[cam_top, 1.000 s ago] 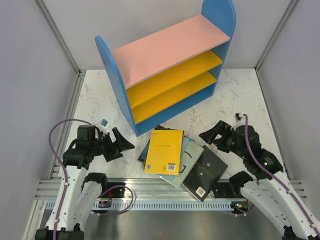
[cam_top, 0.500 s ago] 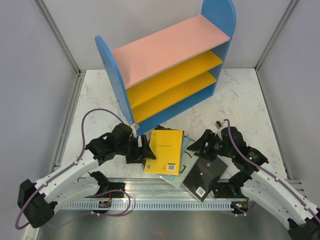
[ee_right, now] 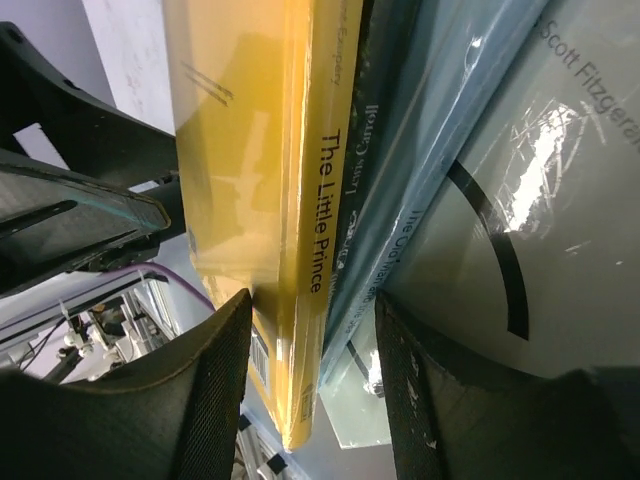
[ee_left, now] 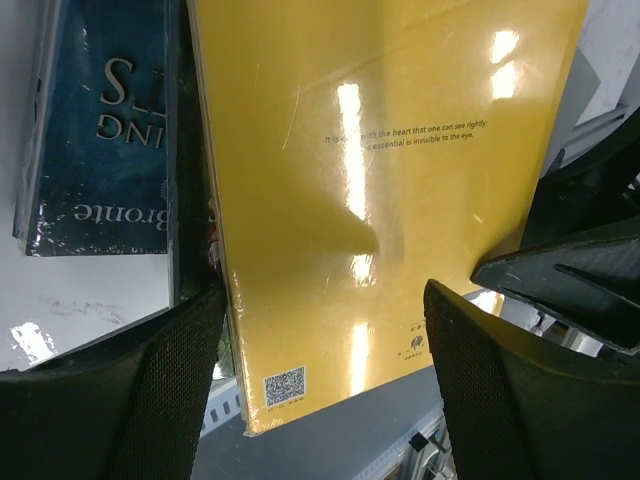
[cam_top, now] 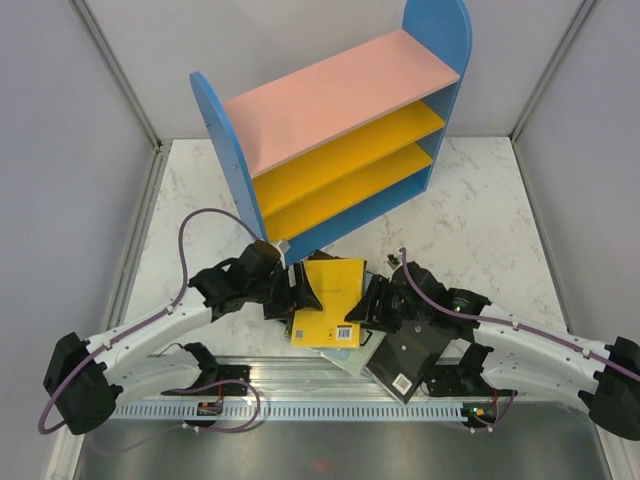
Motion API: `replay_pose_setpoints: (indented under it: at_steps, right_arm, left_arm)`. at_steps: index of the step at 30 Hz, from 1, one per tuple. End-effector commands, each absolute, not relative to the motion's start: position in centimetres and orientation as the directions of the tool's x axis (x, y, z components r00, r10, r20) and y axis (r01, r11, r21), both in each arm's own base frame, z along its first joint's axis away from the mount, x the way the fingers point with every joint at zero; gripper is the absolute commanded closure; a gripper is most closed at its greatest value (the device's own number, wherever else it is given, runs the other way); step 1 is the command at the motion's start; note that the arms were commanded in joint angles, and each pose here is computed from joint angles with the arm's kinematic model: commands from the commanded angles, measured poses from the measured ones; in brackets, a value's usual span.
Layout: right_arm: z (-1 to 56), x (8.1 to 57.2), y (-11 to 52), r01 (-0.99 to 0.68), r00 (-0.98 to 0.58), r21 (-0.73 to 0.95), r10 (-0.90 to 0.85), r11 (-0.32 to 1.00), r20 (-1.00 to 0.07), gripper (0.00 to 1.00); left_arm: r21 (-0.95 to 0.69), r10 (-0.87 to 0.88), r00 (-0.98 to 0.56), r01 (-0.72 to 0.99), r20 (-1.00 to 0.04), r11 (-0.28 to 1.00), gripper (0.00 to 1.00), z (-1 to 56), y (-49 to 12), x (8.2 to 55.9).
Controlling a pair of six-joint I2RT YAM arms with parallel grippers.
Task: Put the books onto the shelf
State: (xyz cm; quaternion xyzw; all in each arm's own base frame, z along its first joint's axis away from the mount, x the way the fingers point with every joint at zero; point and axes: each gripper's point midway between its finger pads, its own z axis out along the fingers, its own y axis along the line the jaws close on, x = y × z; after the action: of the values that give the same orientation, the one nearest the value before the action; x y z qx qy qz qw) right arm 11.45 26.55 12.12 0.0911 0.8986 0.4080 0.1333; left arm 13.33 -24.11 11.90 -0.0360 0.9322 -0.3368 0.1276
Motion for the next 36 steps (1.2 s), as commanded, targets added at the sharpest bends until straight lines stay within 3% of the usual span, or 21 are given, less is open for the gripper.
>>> replay_pose_setpoints:
  at_steps: [1, 15, 18, 20, 25, 32, 36]
  right_arm:
    - [13.8, 12.7, 28.2, 0.021, -0.932, 0.777, 0.294, 0.629, -0.213, 0.45]
    - [13.5, 12.9, 26.7, 0.06, -0.906, 0.78, 0.362, 0.623, -0.22, 0.5]
    - [13.8, 12.6, 26.3, 0.064, -0.903, 0.784, 0.37, 0.617, -0.218, 0.59]
    - [13.9, 12.3, 25.6, 0.074, -0.9, 0.784, 0.379, 0.616, -0.213, 0.77]
    - [15.3, 11.7, 23.9, 0.07, -0.885, 0.791, 0.403, 0.608, -0.231, 1.0]
    - [19.3, 12.0, 20.5, 0.035, -0.824, 0.773, 0.456, 0.633, -0.337, 1.0]
    - [26.5, 12.8, 19.8, -0.058, -0.771, 0.783, 0.47, 0.62, -0.43, 1.0]
  left_arm:
    - [-0.678, -0.169, -0.956, 0.042, -0.242, 0.734, 0.18, 13.3, -26.2, 14.3]
    - [-0.727, -0.055, -0.967, 0.15, -0.25, 0.67, 0.2, 15.9, -31.7, 11.5]
    - [-0.726, -0.044, -0.968, 0.153, -0.245, 0.67, 0.21, 15.7, -31.8, 11.2]
    - [-0.725, -0.045, -0.97, 0.149, -0.241, 0.673, 0.21, 15.5, -31.5, 11.0]
    - [-0.726, -0.069, -0.965, 0.141, -0.251, 0.673, 0.19, 15.8, -30.5, 10.8]
    - [-0.676, -0.118, -0.939, 0.143, -0.324, 0.723, 0.13, 18.0, -27.5, 11.1]
    - [-0.668, -0.189, -0.903, 0.133, -0.387, 0.732, 0.11, 21.2, -24.1, 10.9]
